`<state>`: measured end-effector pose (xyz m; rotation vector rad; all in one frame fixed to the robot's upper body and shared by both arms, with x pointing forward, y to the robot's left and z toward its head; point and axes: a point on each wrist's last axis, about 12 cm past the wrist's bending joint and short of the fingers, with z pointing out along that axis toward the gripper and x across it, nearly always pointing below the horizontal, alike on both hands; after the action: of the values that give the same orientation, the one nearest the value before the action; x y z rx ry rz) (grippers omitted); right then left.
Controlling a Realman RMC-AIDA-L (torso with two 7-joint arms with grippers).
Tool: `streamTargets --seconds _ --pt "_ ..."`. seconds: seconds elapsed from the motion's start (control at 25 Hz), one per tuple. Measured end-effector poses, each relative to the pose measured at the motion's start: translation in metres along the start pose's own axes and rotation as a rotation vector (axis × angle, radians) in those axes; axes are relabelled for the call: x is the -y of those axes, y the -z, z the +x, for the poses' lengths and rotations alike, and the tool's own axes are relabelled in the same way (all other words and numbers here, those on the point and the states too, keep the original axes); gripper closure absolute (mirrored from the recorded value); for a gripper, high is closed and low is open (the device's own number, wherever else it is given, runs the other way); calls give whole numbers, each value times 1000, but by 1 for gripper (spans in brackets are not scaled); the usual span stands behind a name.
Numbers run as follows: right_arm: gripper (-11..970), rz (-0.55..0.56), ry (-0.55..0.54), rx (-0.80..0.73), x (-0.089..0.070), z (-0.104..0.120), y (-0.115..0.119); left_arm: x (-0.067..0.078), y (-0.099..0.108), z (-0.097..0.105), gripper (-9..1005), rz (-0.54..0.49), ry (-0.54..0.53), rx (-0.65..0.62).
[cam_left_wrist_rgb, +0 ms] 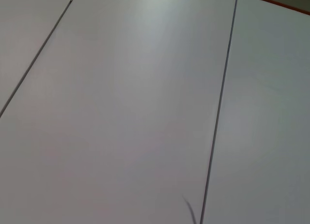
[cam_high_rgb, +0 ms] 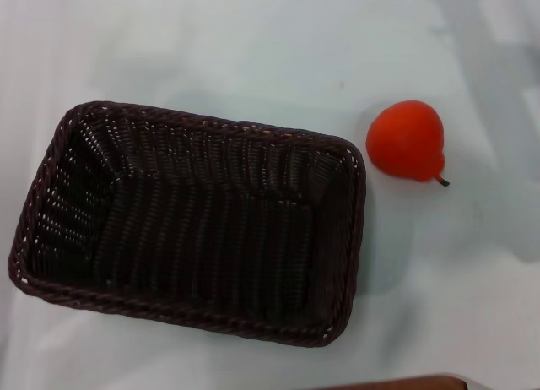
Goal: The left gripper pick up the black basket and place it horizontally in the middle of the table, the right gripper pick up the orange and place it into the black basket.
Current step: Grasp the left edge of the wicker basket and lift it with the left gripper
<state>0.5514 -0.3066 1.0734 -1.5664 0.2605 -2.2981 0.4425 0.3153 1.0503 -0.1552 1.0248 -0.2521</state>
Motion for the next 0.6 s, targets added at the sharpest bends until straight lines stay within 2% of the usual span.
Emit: streamTargets --seconds 0.48,0.6 --pt "34 5 1 -11 0 2 0 5 0 1 247 6 22 15" --pt "35 5 -20 -14 0 2 0 7 -2 0 248 30 74 25"
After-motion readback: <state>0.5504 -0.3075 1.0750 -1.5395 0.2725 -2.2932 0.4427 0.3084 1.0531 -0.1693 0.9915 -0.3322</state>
